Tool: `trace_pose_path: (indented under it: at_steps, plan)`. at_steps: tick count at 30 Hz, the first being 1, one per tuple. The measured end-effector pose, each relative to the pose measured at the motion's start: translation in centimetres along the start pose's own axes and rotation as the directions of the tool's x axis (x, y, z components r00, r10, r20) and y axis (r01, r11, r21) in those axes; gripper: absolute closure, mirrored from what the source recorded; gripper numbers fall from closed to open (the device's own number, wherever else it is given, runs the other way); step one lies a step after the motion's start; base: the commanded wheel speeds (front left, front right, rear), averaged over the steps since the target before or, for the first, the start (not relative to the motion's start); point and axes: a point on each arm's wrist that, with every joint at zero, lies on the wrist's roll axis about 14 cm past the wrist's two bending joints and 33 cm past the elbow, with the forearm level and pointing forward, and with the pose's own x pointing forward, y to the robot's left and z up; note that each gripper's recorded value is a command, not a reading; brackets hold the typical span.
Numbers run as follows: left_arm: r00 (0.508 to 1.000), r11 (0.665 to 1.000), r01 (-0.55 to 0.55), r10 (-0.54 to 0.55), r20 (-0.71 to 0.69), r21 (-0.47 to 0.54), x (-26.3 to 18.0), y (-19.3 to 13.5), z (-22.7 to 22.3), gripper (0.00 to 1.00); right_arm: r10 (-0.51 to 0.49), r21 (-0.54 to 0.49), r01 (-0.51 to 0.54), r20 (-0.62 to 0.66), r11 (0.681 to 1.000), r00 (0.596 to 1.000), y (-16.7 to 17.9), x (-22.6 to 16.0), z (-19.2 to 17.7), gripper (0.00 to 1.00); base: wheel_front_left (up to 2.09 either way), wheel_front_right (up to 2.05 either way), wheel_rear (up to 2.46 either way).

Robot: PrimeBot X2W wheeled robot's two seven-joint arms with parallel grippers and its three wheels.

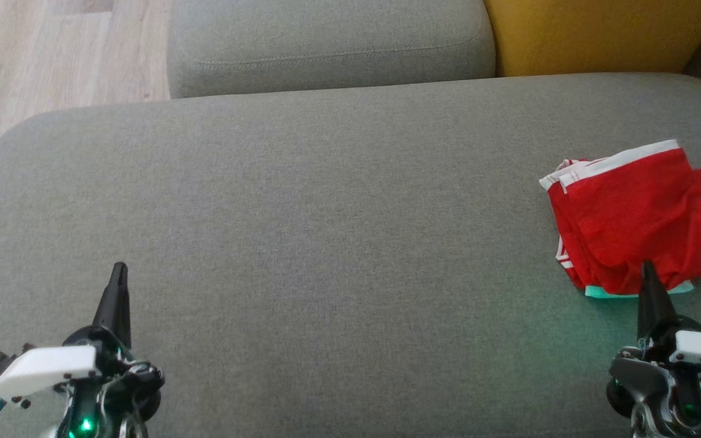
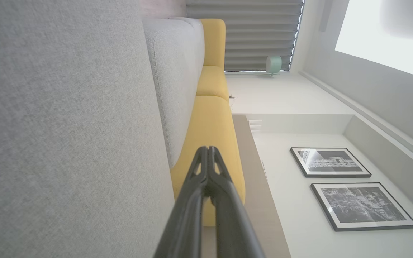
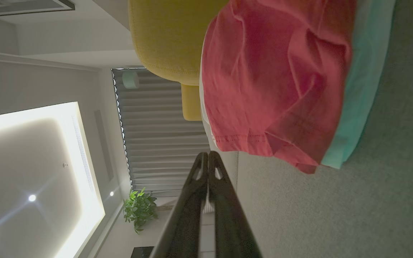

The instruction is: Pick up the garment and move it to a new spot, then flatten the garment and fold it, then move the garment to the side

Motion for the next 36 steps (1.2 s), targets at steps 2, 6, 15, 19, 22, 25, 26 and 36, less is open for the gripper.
trace_pose_path:
  at_steps: [2,6,15,19,22,25,26,36]
  plan:
    - [1.0,1.0,0.0,0.0,0.001,-0.003,-0.01,0.01,0.04,1.0,0.001,0.0,-0.001,0.0,1.0,1.0,0.03,0.0,0.0,1.0,0.0,0.0,0.0]
    - [1.0,1.0,-0.001,0.001,0.002,-0.003,-0.01,0.04,0.06,1.0,0.002,0.0,-0.002,0.0,1.0,1.0,0.08,0.01,0.01,1.0,0.0,0.0,0.0]
    - [1.0,1.0,-0.002,0.002,-0.004,-0.003,-0.02,0.06,-0.02,1.0,0.003,0.0,-0.003,0.0,1.0,1.0,0.09,0.01,0.0,1.0,0.0,0.0,0.0]
    - [1.0,1.0,-0.002,0.002,-0.004,-0.003,-0.02,0.07,-0.01,1.0,0.003,0.0,-0.003,0.0,1.0,1.0,0.09,0.01,0.0,1.0,0.0,0.0,0.0]
    - [1.0,1.0,-0.002,0.002,-0.004,-0.003,-0.02,0.07,-0.01,1.0,0.003,0.0,-0.003,0.0,1.0,1.0,0.09,0.01,0.0,1.0,0.0,0.0,0.0]
    - [1.0,1.0,-0.002,0.002,-0.003,-0.004,-0.02,0.07,0.01,1.0,0.003,0.0,-0.003,0.0,1.0,1.0,0.09,0.01,0.0,1.0,0.0,0.0,0.0]
    - [1.0,1.0,-0.002,0.002,-0.003,-0.003,-0.02,0.07,0.01,1.0,0.003,0.0,-0.003,0.0,1.0,1.0,0.09,0.01,0.0,1.0,0.0,0.0,0.0]
    - [1.0,1.0,-0.002,0.002,-0.003,-0.004,-0.02,0.07,0.03,1.0,0.003,0.0,-0.003,0.0,1.0,1.0,0.09,0.01,0.0,1.0,0.0,0.0,0.0]
